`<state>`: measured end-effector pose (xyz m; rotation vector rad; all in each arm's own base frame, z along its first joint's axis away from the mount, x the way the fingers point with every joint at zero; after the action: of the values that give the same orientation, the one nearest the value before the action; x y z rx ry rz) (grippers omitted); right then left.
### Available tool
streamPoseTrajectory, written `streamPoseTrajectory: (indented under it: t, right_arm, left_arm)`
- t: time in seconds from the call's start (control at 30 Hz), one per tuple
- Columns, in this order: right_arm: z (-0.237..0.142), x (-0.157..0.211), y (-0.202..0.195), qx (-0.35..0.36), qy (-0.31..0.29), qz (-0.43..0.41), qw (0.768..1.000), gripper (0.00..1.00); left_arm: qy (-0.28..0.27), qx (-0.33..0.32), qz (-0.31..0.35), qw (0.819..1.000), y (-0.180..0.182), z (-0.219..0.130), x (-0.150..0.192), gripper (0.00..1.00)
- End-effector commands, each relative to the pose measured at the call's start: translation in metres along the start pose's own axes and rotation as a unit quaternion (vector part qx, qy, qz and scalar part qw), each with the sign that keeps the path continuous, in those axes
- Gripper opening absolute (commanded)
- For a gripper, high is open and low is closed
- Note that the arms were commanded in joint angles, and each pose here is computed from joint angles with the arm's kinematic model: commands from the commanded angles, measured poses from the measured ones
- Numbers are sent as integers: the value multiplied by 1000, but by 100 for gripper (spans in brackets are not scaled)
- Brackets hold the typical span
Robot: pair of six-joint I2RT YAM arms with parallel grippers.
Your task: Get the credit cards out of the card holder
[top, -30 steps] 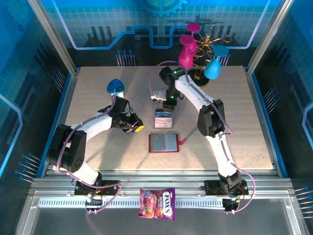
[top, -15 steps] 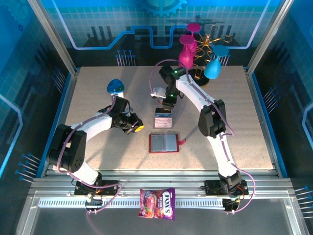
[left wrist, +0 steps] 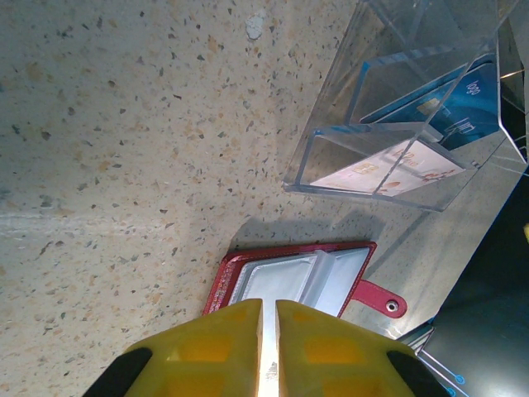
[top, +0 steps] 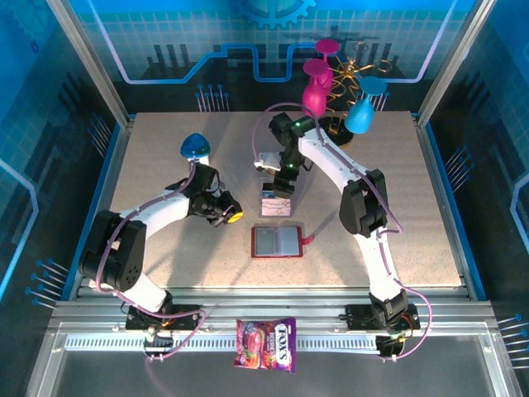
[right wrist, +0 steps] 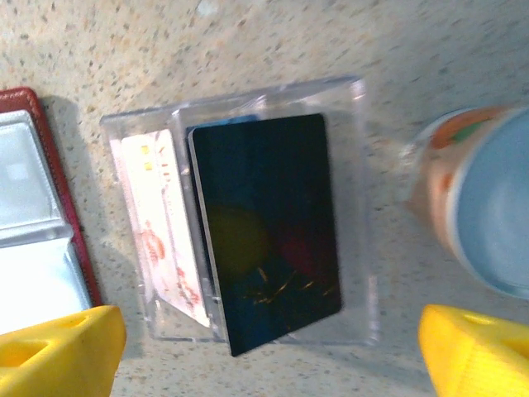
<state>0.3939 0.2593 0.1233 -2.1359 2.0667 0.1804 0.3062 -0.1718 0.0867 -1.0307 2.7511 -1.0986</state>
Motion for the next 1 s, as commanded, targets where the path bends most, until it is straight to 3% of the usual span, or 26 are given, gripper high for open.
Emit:
streamPoseTrajectory:
  t: [0.0,0.37,0.73,0.97]
  right_arm:
    - [5,-3,-1,13,8,1,1000,92]
    - [24,7,-23,63,43,-3,997,91]
    - [-7,2,-55,170,39,1,985,89]
    - [-17,-3,-56,181,29,-1,983,89]
  left_arm:
    - [-2,7,-9,1000,2,-5,1,13]
    - [-2,8,-10,1000,3,-6,3,13]
    - [-4,9,-10,1000,2,-7,2,13]
    - [-4,10,-11,1000,2,-7,2,13]
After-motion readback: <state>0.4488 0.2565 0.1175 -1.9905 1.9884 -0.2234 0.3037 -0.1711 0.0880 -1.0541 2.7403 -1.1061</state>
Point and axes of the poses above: each hand's point on the last joint's axis, 136 mm out from that joint toward the fingers, its own z axis out along the fingers, its own y axis along the line the jaws close on, x = y × z, the point moved 2 cm from there along -z, back along the fingers, and after that the axes turned 12 degrees about -z, right-handed, at the moved point
